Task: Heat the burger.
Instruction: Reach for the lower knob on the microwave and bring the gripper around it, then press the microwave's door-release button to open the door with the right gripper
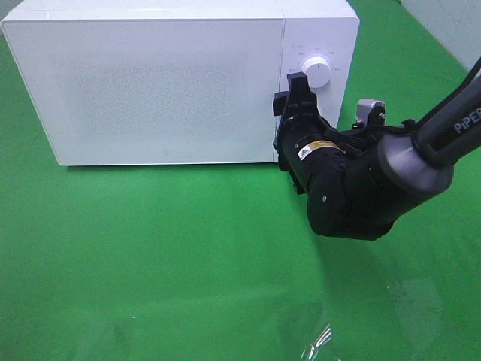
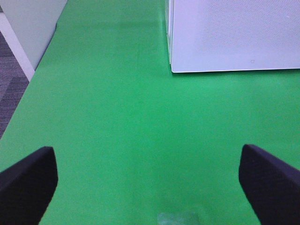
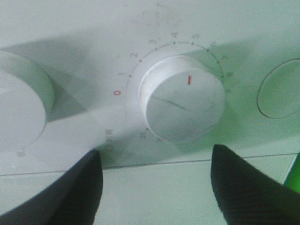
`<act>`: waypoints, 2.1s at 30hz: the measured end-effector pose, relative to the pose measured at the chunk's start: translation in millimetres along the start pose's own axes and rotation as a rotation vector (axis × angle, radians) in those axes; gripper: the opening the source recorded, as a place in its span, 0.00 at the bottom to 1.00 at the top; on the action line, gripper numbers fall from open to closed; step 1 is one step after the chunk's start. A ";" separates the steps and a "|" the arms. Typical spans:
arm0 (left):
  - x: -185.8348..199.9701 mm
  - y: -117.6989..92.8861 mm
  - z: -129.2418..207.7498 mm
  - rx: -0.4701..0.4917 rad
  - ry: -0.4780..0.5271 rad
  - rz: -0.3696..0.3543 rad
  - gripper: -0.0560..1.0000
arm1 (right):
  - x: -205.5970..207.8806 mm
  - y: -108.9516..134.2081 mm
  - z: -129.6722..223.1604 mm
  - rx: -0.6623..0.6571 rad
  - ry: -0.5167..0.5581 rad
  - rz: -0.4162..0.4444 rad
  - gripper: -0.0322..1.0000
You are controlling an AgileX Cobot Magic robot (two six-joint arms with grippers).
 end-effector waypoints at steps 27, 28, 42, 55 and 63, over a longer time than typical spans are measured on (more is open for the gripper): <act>0.0 0.0 0.0 0.000 0.000 0.000 0.97 | 71.0 16.9 17.4 0.768 0.500 0.190 0.68; 0.0 0.0 0.0 0.000 0.000 0.000 0.97 | 75.2 19.6 17.7 0.819 0.528 0.182 0.68; 0.0 0.0 0.0 0.000 0.000 0.000 0.97 | 143.1 45.1 -20.9 1.309 0.823 0.198 0.68; 0.0 0.0 0.0 0.000 0.000 0.000 0.97 | 221.5 68.9 -69.2 1.454 0.898 0.278 0.78; 0.0 0.0 0.0 0.000 0.000 0.000 0.97 | 254.4 74.9 -92.8 1.501 0.877 0.304 0.78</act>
Point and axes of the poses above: a point on each arm's last joint axis where the gripper is mounted, x pointing back along that axis away from the gripper, y along the wrist's bending axis when the last joint is at zero, z = x × y, the point moved 6 cm from there along -x, pointing out along that axis toward the gripper, and after that the axes turned 6 degrees about x, right-handed, at the moved point
